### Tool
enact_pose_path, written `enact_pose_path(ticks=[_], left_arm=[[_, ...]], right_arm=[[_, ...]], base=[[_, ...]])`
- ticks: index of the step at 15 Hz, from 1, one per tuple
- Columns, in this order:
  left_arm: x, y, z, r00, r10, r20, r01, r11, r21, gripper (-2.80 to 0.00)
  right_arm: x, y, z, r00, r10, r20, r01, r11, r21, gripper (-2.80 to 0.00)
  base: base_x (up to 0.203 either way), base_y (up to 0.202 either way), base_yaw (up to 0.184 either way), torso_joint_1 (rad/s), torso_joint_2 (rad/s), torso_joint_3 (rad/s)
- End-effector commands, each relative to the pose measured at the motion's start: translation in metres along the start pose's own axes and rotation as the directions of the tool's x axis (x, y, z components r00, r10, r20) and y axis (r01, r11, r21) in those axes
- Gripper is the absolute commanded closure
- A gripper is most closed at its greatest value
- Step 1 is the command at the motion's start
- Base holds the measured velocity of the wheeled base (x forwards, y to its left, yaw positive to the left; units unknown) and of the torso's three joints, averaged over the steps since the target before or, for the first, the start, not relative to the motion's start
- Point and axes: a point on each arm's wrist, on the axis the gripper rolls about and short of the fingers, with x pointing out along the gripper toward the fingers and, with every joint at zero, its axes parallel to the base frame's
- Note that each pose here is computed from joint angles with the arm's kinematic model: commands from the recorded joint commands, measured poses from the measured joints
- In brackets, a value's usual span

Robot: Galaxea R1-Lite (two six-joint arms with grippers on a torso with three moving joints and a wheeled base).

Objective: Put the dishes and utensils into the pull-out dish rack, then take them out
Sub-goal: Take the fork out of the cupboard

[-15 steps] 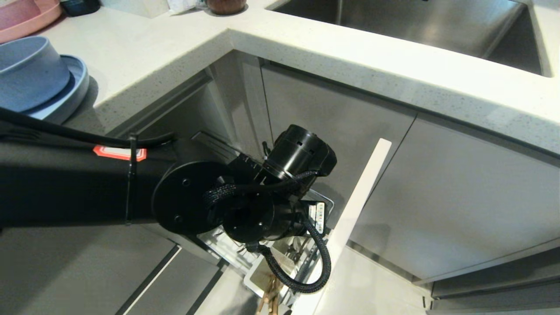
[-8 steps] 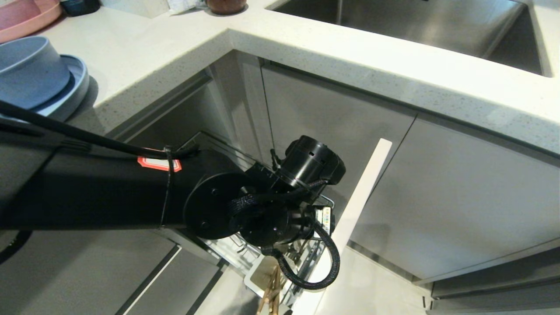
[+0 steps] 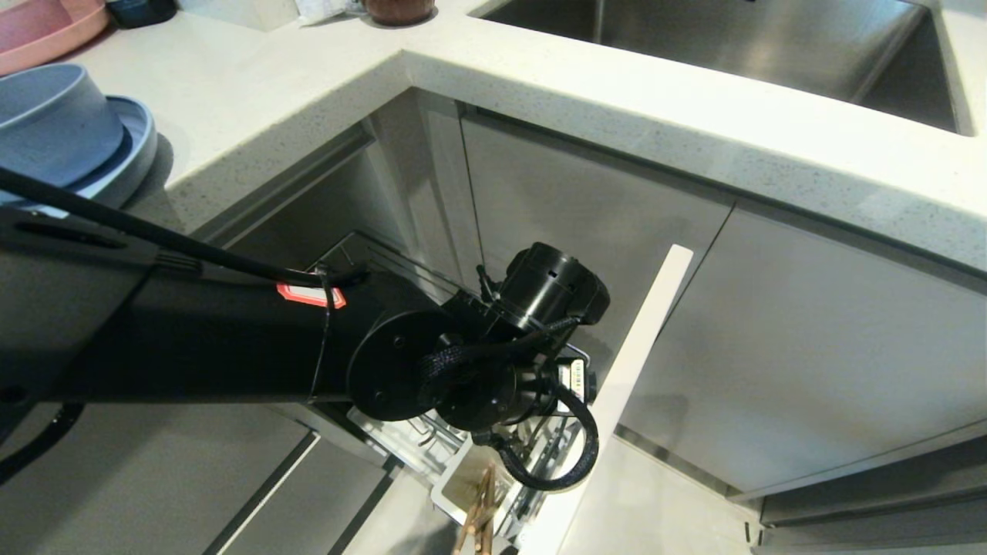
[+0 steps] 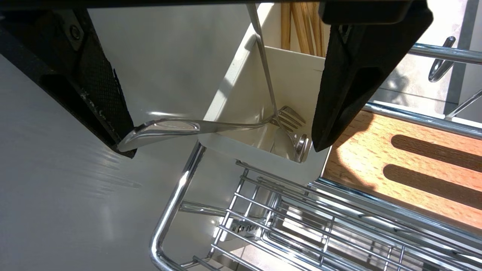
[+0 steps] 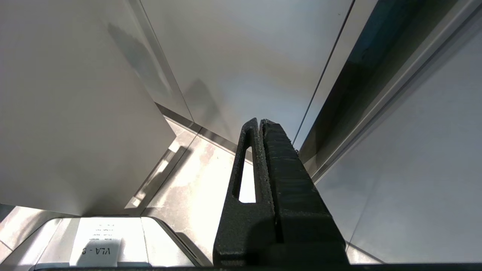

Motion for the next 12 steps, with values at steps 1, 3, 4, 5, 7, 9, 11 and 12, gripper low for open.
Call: enact_pose_path(ticks=[1, 3, 4, 5, 7, 9, 11, 12], left_arm=[[0.0002, 0.0000, -0.0006, 1.000, 0.002, -0.004, -0.002, 1.000, 0.000, -2.80], [0.0002, 0.0000, -0.0016, 1.000, 0.004, -0.008, -0.004, 1.000, 0.002, 0.00], [0.0001, -0.0003, -0.0017, 1.000, 0.003, -0.008, -0.003, 1.000, 0.003, 0.00], [-0.0002, -0.0009, -0.0021, 1.000, 0.002, -0.009, -0.002, 1.000, 0.005, 0.00], [-0.0002, -0.0009, -0.0021, 1.000, 0.002, -0.009, -0.002, 1.000, 0.004, 0.00], [-0.0014, -0.0008, -0.0016, 1.000, 0.000, -0.006, 0.000, 1.000, 0.003, 0.00], [-0.0015, -0.0012, -0.0018, 1.000, 0.000, -0.006, 0.000, 1.000, 0.004, 0.00], [-0.0015, -0.0012, -0.0018, 1.000, -0.001, -0.006, 0.001, 1.000, 0.004, 0.00]], right_arm=[[-0.0001, 0.0000, -0.0004, 1.000, 0.000, 0.001, 0.000, 1.000, 0.000, 0.00], [-0.0002, 0.0000, -0.0005, 1.000, 0.000, 0.002, 0.000, 1.000, 0.001, 0.00], [-0.0001, 0.0000, -0.0004, 1.000, 0.000, 0.001, 0.000, 1.000, 0.001, 0.00], [-0.0001, 0.0000, -0.0005, 1.000, 0.000, 0.002, 0.000, 1.000, 0.000, 0.00], [-0.0001, 0.0000, -0.0004, 1.000, 0.000, 0.001, 0.000, 1.000, 0.001, 0.00], [-0.0001, 0.0000, -0.0004, 1.000, 0.000, 0.001, 0.000, 1.000, 0.000, 0.00], [-0.0001, 0.0000, -0.0005, 1.000, 0.000, 0.002, 0.000, 1.000, 0.000, 0.00], [-0.0001, 0.0000, -0.0005, 1.000, 0.000, 0.002, 0.000, 1.000, 0.000, 0.00]], base=[[0.000, 0.000, 0.000, 0.000, 0.00, 0.000], [0.000, 0.000, 0.000, 0.000, 0.00, 0.000], [0.000, 0.000, 0.000, 0.000, 0.00, 0.000], [0.000, 0.000, 0.000, 0.000, 0.00, 0.000], [0.000, 0.000, 0.000, 0.000, 0.00, 0.000], [0.000, 0.000, 0.000, 0.000, 0.00, 0.000], [0.000, 0.000, 0.000, 0.000, 0.00, 0.000], [0.000, 0.000, 0.000, 0.000, 0.00, 0.000]])
